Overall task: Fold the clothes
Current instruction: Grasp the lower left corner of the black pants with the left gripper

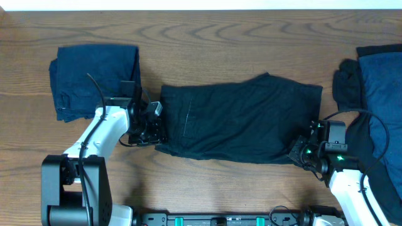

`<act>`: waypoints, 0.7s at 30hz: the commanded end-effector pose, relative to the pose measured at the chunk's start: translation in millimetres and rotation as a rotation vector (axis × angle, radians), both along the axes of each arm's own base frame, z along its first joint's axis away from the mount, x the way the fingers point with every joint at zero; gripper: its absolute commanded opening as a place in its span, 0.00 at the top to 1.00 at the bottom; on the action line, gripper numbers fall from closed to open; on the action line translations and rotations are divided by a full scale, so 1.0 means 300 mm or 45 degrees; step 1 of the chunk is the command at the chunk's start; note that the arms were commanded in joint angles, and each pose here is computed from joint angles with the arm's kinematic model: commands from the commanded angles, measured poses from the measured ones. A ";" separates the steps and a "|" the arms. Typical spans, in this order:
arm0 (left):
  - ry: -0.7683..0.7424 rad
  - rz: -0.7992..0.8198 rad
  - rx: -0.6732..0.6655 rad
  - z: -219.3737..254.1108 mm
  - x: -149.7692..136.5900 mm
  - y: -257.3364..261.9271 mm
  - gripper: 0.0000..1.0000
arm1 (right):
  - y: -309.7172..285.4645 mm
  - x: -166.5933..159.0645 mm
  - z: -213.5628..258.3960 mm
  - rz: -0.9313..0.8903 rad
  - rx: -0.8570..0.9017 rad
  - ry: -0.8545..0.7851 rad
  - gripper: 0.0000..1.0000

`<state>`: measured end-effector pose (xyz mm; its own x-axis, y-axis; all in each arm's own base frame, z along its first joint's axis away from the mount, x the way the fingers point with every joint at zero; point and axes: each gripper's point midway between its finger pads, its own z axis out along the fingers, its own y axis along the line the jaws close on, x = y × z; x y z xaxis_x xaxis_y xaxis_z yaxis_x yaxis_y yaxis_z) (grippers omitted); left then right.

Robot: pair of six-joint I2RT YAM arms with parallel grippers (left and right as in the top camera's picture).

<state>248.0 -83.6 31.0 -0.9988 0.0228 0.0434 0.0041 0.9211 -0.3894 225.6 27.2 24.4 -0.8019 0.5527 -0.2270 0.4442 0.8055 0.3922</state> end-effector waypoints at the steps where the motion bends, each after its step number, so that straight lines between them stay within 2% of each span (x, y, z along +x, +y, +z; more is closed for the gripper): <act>1: -0.017 0.028 -0.001 0.029 0.027 0.002 0.62 | 0.002 0.019 0.020 0.002 0.011 -0.026 0.99; 21: -0.035 0.036 -0.011 0.061 0.052 -0.003 0.62 | 0.003 0.019 0.020 0.003 0.012 -0.025 0.99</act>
<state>258.2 -84.4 42.4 -0.9995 0.0036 0.0311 -0.0089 0.9205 -0.3906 225.7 27.2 24.4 -0.8018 0.5527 -0.2273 0.4440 0.8055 0.3924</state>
